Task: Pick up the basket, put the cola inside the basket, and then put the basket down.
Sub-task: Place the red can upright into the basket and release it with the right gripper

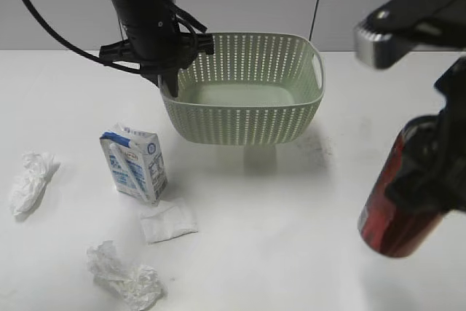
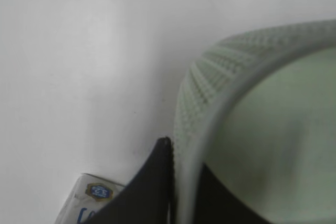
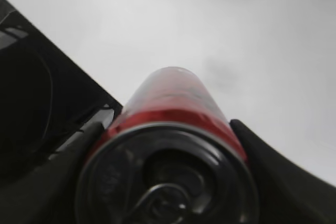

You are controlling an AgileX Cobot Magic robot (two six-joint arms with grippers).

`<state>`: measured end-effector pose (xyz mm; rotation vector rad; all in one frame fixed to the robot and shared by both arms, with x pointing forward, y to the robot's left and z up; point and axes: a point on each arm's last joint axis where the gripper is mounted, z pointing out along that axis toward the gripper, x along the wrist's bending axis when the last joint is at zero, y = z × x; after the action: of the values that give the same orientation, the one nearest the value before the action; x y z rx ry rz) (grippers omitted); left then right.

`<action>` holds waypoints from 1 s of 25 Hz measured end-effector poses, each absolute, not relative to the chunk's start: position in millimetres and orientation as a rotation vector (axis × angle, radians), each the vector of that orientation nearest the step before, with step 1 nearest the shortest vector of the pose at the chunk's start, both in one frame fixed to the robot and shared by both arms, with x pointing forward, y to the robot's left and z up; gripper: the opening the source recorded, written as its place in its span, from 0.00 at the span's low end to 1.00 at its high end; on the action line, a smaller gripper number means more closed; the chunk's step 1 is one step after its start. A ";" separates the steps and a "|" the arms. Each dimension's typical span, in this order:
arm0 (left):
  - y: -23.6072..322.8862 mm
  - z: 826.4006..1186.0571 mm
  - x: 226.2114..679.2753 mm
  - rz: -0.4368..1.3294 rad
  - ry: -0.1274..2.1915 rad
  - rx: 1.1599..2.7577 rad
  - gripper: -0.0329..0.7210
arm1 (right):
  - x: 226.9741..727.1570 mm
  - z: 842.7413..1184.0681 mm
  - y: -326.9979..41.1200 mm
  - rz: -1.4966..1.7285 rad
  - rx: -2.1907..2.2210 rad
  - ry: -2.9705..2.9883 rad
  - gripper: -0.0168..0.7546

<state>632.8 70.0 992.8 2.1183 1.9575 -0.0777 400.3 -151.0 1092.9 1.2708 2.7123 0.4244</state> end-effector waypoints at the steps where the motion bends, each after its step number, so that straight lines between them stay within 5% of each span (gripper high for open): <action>1: 68.4 991.9 632.2 -0.079 1.954 2.122 0.05 | 408.6 1099.9 -158.5 0.455 1.328 2.665 0.67; 8: 56.4 983.1 629.9 -0.090 1.946 2.118 0.05 | 481.5 1130.1 -194.0 0.620 1.618 2.479 0.67; 15: 48.4 973.5 631.6 -0.085 1.927 2.109 0.05 | 552.5 1156.0 -162.0 0.785 1.540 2.459 0.67; 19: 47.8 973.8 632.5 -0.080 1.922 2.096 0.05 | 586.3 1134.2 -129.2 0.763 1.493 2.532 0.67; 25: 47.9 973.8 632.8 -0.074 1.921 2.096 0.05 | 620.7 1057.4 -90.8 0.557 1.408 2.643 0.67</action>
<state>632.8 47.9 973.8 2.0965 1.9212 -0.0740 620.7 -90.8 1057.4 1.4082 2.6434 0.5569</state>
